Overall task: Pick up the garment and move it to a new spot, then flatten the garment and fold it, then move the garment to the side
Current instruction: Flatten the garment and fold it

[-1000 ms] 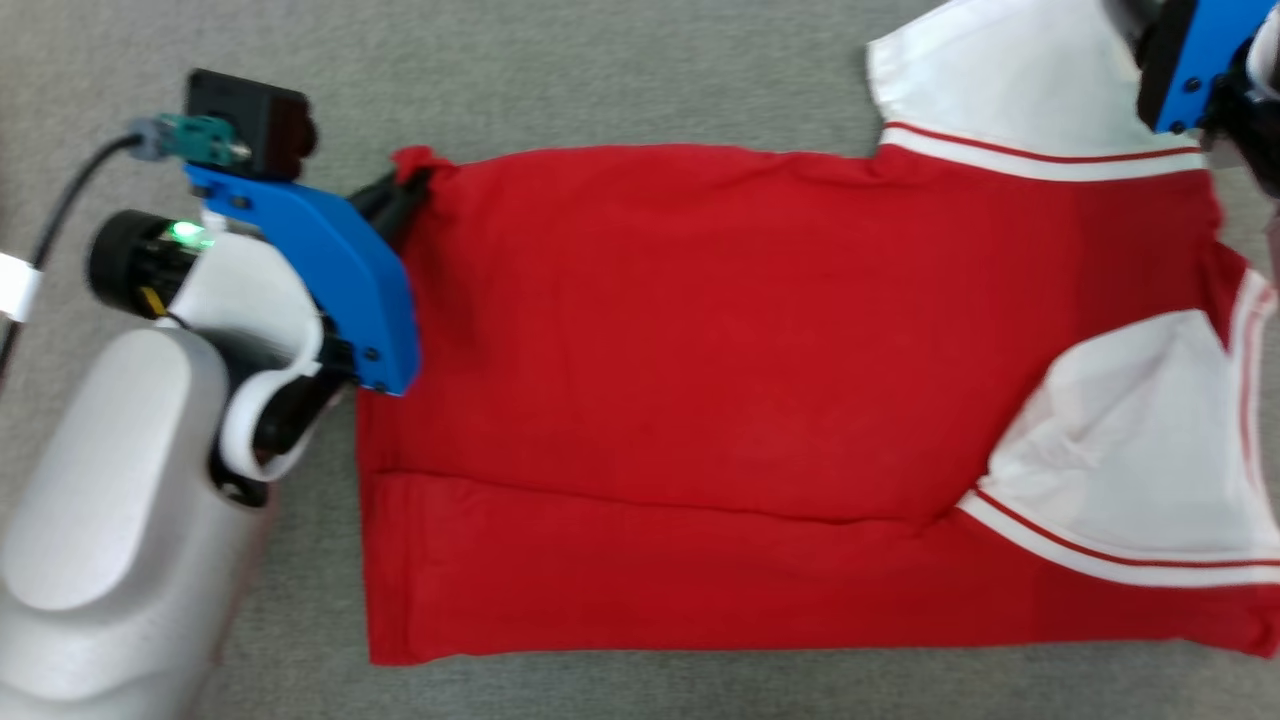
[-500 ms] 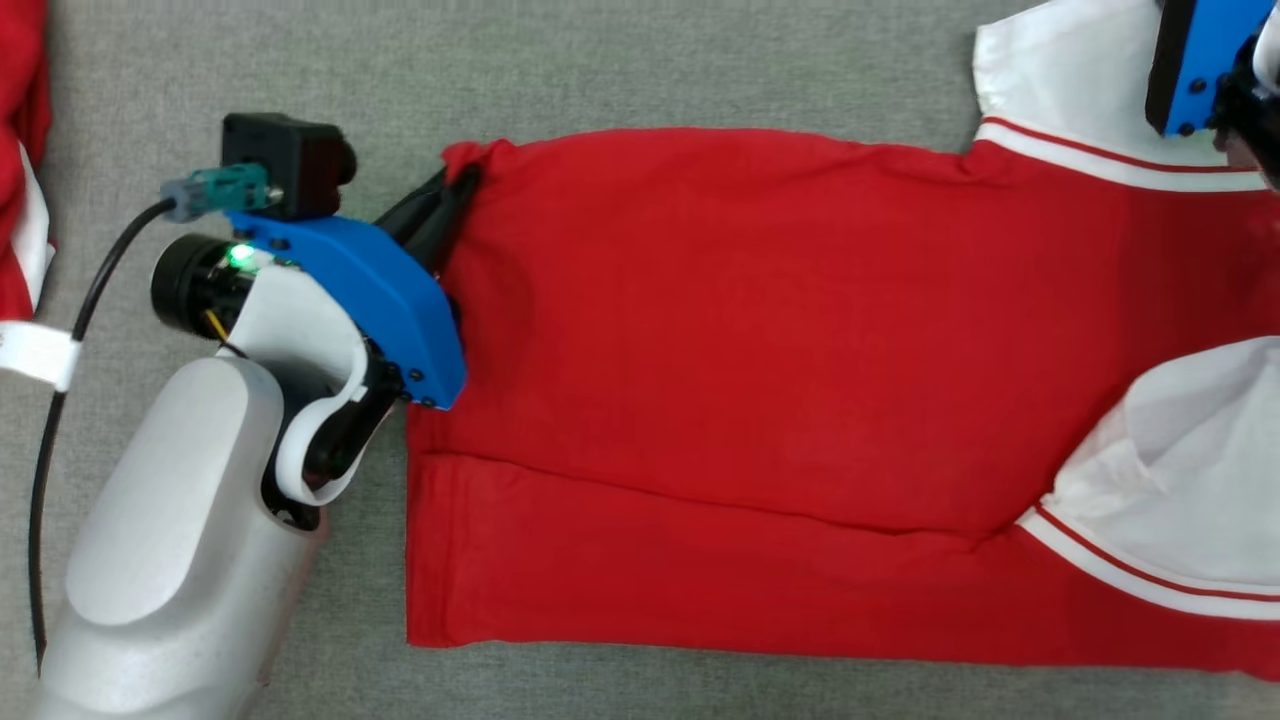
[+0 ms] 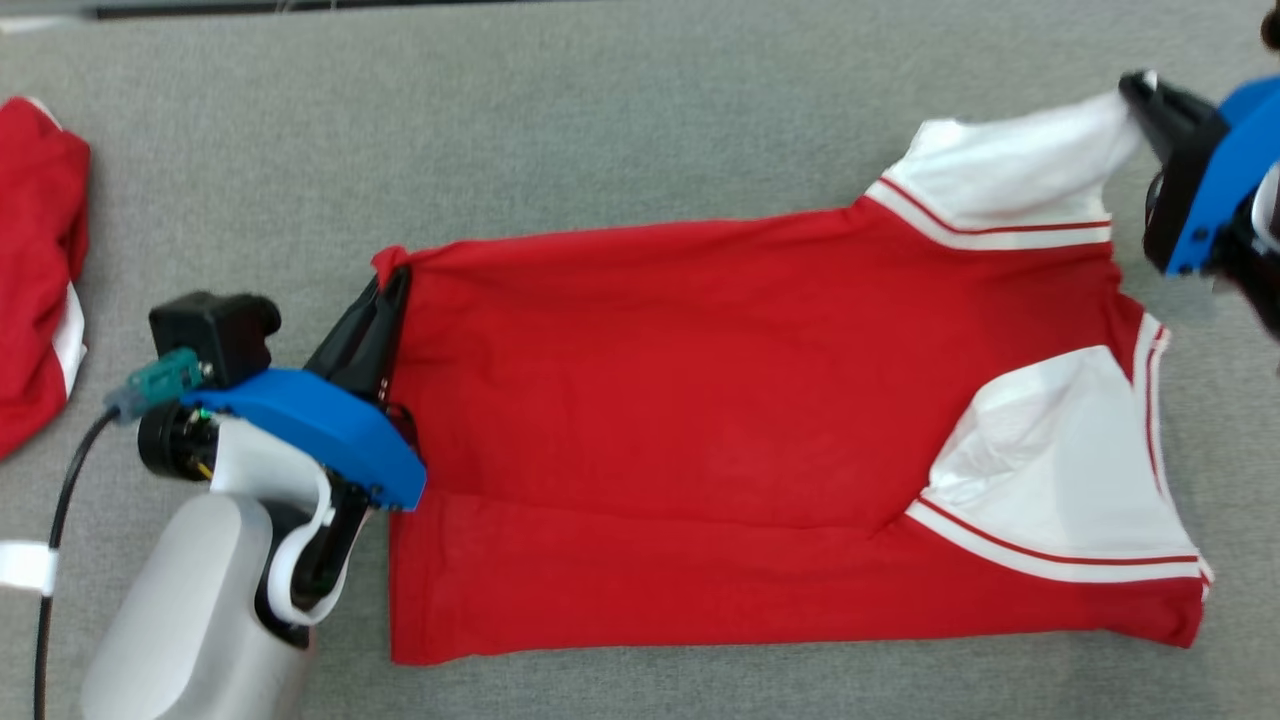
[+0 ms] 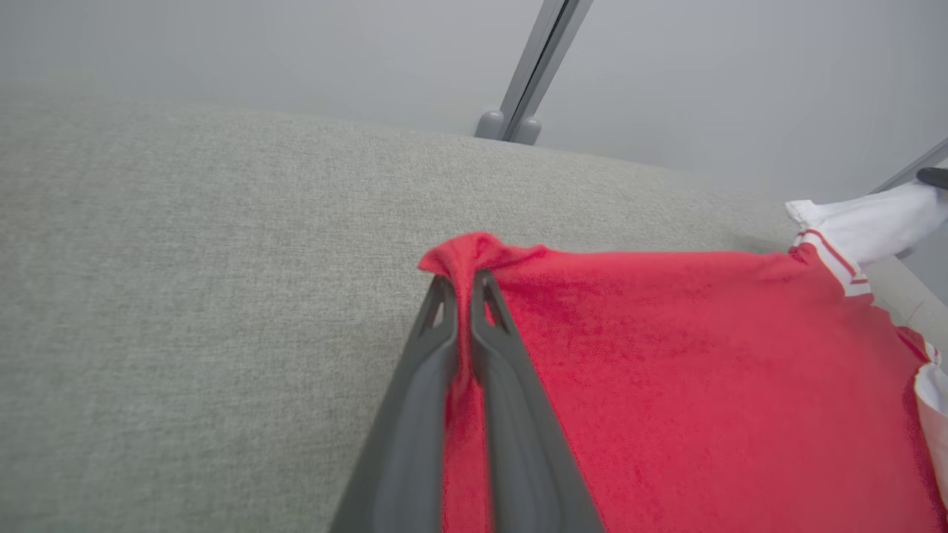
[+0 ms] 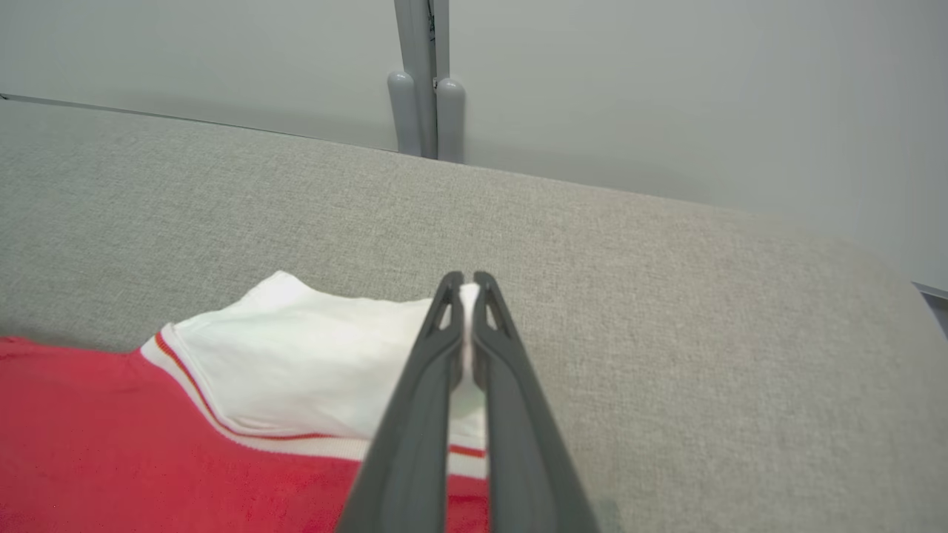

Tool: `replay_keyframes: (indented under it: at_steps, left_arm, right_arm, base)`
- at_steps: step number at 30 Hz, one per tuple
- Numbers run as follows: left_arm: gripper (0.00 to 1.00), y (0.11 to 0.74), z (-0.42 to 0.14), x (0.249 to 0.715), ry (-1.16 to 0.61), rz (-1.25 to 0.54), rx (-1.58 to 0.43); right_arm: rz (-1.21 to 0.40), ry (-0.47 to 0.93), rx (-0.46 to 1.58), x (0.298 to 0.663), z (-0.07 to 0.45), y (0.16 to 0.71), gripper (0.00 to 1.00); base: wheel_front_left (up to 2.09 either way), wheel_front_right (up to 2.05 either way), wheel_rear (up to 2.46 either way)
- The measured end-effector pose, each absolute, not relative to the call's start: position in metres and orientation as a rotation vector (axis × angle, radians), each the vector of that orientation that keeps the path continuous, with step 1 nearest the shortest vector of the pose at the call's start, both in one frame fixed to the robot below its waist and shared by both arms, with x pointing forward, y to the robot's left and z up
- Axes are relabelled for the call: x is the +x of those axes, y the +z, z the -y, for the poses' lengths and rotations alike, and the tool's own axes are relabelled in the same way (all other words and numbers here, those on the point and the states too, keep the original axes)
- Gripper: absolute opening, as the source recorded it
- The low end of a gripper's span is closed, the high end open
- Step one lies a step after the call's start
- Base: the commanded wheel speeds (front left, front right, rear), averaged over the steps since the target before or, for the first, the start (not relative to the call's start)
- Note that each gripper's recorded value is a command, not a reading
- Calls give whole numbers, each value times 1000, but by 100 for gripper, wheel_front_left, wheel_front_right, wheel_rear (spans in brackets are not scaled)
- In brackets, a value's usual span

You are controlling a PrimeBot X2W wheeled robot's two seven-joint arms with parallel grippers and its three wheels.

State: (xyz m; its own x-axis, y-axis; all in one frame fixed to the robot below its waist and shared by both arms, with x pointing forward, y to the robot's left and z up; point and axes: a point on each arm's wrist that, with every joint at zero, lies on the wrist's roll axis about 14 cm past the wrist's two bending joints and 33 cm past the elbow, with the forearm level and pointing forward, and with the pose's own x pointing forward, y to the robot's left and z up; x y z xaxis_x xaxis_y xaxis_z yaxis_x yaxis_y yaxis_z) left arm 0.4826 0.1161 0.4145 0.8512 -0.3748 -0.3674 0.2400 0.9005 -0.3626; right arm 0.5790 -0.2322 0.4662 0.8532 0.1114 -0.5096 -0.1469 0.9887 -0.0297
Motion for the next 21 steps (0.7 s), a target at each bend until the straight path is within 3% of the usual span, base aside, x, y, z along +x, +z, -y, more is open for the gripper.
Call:
replay_keyframes:
  at_steps: [19,20,21]
  left_arm:
    - [0,398,-122,416,-465,-399,-43]
    - [47,393,-124,414,-469,-415,-17]
    - [100,388,-126,411,-476,-431,13]
  right_arm:
    - [-703,84,117,401,245,439,0]
    - [-720,85,127,394,242,435,28]
    - [-739,84,127,388,240,431,100]
  base:
    - [0,0,0]
    - [0,0,0]
    - [0,0,0]
